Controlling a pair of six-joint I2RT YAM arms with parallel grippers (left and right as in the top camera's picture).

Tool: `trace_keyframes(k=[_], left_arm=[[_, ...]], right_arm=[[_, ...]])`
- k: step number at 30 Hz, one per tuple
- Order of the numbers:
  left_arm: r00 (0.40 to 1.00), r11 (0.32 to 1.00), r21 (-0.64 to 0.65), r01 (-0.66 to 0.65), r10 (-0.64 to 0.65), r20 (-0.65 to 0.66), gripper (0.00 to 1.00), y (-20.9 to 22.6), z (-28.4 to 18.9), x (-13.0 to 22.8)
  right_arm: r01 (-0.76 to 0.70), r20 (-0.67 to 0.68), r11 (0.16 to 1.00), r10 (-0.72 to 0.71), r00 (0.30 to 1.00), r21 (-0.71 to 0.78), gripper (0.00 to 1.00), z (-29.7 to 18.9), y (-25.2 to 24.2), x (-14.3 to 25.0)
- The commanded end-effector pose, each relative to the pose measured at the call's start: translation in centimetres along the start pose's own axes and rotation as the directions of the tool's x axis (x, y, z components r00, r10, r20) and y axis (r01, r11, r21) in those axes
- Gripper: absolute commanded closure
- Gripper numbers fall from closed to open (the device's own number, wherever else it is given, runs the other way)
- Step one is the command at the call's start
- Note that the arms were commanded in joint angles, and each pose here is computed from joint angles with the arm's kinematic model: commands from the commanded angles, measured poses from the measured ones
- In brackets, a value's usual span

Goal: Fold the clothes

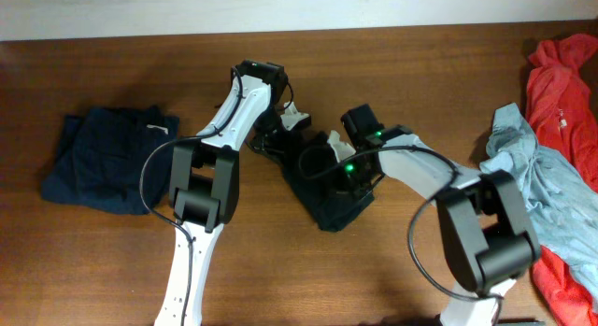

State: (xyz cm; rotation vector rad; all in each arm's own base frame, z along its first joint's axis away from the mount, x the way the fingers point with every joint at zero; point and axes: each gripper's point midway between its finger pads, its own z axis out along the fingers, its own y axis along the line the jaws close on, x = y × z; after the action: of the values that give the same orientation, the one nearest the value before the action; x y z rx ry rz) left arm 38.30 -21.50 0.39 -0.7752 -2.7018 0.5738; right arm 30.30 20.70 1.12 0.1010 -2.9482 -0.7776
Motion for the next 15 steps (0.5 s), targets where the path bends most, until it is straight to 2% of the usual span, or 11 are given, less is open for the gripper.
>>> trace_keyframes(k=[1,4,7,10,11,15], left_arm=[[0.994,0.991,-0.127,0.049,-0.061,-0.087,1.0,4.2,1.9,1.4],[0.994,0.991,-0.127,0.05,-0.061,-0.089,0.99,4.2,1.9,1.4],[0.994,0.991,-0.127,0.05,-0.061,-0.088,0.99,4.2,1.9,1.4],[0.994,0.991,-0.126,0.051,-0.062,-0.088,1.0,4.3,1.9,1.5],[0.994,0.991,-0.126,0.051,-0.063,-0.088,0.99,4.3,1.9,1.5],[0.994,0.991,-0.126,0.051,-0.063,-0.088,1.0,4.3,1.9,1.5]], right_arm=[[-0.25,-0.097,0.962,0.261,0.961,0.111,0.96,1.2,-2.5,2.5],[-0.304,-0.193,0.941,0.329,0.924,0.149,0.96,0.8,-2.7,5.2],[-0.293,-0.253,0.939,0.333,0.908,0.181,0.96,0.4,-2.9,6.9],[-0.239,-0.29,0.955,0.283,0.914,0.178,0.96,0.0,-3.0,7.7],[-0.172,-0.294,0.973,0.211,0.932,0.153,0.96,-0.3,-2.9,7.6],[-0.079,-0.266,0.99,0.108,0.958,0.116,0.96,-1.7,-2.9,7.0]])
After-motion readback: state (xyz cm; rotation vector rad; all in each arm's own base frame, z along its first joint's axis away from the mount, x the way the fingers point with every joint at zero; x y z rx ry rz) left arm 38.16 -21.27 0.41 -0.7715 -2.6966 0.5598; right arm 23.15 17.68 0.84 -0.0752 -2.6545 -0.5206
